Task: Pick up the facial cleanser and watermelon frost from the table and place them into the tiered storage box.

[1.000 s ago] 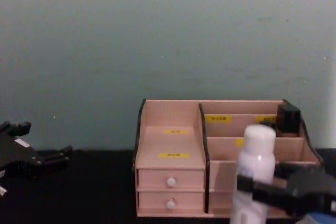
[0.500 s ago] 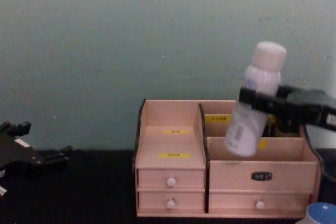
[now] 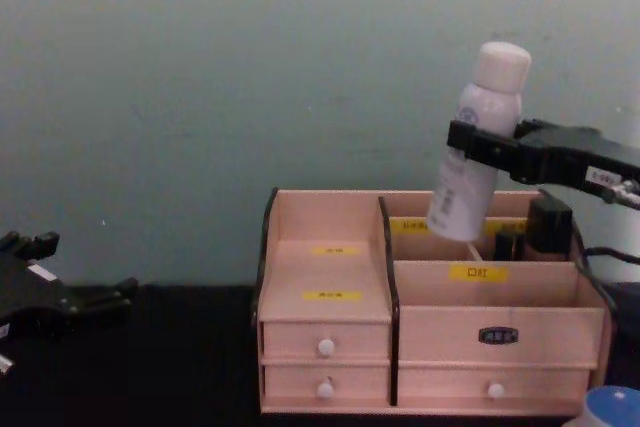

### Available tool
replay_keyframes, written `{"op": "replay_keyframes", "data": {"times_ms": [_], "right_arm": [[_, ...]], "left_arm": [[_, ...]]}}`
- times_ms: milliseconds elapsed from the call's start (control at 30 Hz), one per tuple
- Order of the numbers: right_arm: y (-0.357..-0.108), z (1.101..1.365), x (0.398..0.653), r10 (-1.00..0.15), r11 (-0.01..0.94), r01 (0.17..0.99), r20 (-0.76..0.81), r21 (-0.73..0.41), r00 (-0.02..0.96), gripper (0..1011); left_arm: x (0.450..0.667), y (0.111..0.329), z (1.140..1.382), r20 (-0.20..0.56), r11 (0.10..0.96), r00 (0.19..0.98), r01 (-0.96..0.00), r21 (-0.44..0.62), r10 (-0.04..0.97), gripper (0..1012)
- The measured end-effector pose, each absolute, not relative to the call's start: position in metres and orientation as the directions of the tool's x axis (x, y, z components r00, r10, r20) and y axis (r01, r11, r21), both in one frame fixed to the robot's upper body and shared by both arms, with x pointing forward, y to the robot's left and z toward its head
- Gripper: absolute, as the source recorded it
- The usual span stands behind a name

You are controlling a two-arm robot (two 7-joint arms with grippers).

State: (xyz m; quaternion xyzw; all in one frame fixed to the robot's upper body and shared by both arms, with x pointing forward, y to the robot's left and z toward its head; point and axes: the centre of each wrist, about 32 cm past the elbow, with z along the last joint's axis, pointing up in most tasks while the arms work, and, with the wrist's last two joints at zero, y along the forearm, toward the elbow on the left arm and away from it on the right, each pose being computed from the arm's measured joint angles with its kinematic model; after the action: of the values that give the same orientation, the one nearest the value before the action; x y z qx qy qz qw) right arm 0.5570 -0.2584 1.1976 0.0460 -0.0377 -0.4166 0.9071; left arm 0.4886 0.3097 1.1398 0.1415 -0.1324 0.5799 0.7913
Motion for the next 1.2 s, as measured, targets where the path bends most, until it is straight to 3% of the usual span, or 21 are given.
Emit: {"op": "replay_keyframes", "data": {"times_ms": [1200], "right_arm": [[-0.243,1.175,0.597,-0.807,0.590,0.806,0.033,0.056,0.589,593]], "left_arm": [[0.489,0.310,1.140,0.374,0.287,0.292,-0.955,0.070,0.880,1001]]}}
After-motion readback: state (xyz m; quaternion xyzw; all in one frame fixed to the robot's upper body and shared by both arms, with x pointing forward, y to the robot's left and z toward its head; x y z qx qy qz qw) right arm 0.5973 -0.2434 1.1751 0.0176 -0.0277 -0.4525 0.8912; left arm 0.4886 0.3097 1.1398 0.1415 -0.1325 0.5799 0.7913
